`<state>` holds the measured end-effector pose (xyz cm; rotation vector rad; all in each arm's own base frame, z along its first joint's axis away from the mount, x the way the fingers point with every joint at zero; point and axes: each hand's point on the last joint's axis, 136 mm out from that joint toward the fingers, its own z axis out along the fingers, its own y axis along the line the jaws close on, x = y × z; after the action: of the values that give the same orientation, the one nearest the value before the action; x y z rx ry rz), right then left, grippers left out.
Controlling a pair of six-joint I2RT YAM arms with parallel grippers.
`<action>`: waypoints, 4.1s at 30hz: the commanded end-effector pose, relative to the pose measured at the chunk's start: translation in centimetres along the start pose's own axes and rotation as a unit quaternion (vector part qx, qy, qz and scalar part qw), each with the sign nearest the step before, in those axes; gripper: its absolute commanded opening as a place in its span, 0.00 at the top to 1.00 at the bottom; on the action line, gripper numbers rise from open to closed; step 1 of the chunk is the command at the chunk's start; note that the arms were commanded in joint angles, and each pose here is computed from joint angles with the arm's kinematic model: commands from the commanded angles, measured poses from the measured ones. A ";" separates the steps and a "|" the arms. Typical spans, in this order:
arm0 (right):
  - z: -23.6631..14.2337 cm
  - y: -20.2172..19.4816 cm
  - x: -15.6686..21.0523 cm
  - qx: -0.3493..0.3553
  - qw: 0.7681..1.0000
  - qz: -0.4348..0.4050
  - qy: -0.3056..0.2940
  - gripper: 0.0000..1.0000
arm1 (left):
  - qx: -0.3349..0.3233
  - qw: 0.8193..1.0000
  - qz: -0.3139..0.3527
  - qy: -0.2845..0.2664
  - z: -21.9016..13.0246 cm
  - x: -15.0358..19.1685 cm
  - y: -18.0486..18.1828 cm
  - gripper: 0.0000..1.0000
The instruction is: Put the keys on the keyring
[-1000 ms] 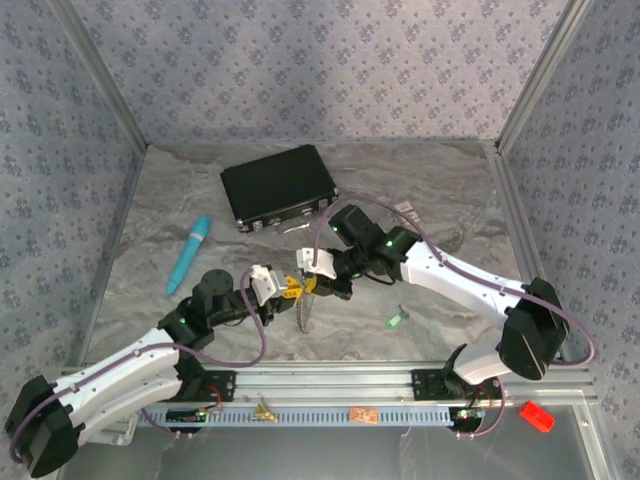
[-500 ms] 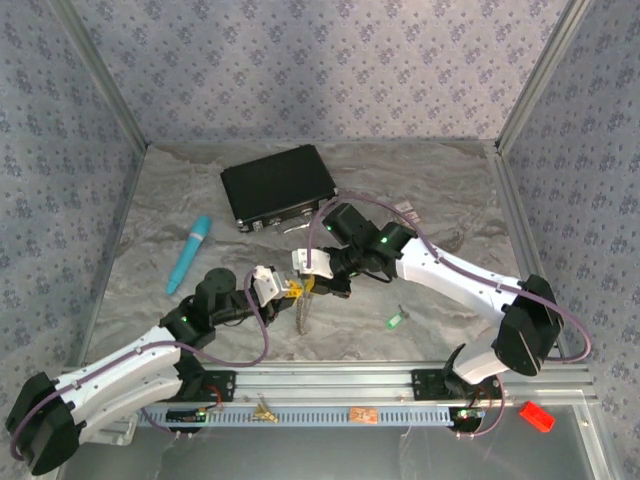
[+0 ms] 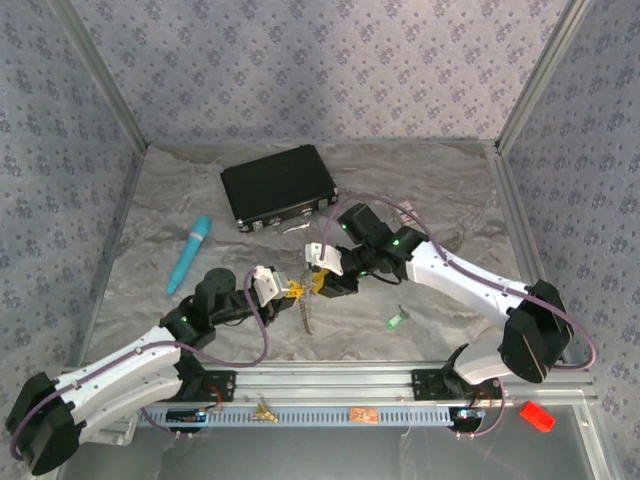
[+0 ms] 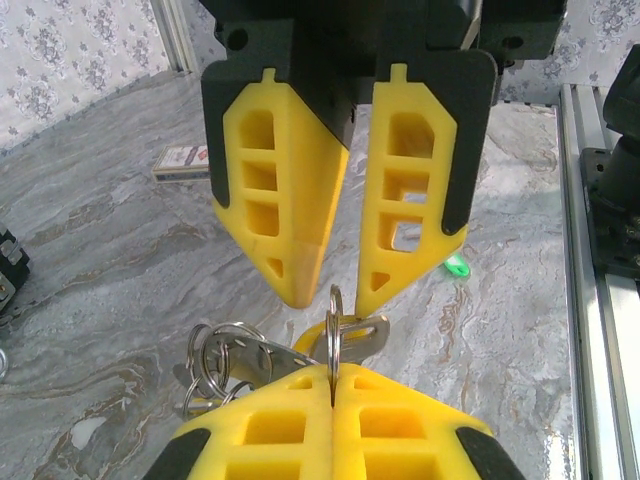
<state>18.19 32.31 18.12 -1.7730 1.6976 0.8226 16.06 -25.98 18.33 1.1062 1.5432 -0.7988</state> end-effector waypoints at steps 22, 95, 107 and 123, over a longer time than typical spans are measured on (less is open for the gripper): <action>-0.3 0.4 -0.9 -0.006 0.999 0.007 -0.035 0.70 | 0.010 0.999 0.020 -0.046 -0.2 -2.3 -0.4 1.00; 1.0 0.1 -0.1 -0.004 1.000 0.008 0.000 0.78 | 0.011 0.998 0.024 -0.054 -0.1 -2.8 -0.4 1.00; 2.3 0.4 1.4 0.038 0.999 0.010 -0.021 0.61 | 0.000 0.998 0.015 -0.065 -0.4 -2.8 -0.1 1.00; 4.0 0.4 0.9 0.049 0.997 0.021 -0.054 0.58 | -0.012 0.997 -0.001 -0.081 -0.3 -2.9 0.3 1.00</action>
<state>17.32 34.15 14.71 -1.6369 1.6820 0.8149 16.27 -26.09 19.03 1.0476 1.4976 -0.8273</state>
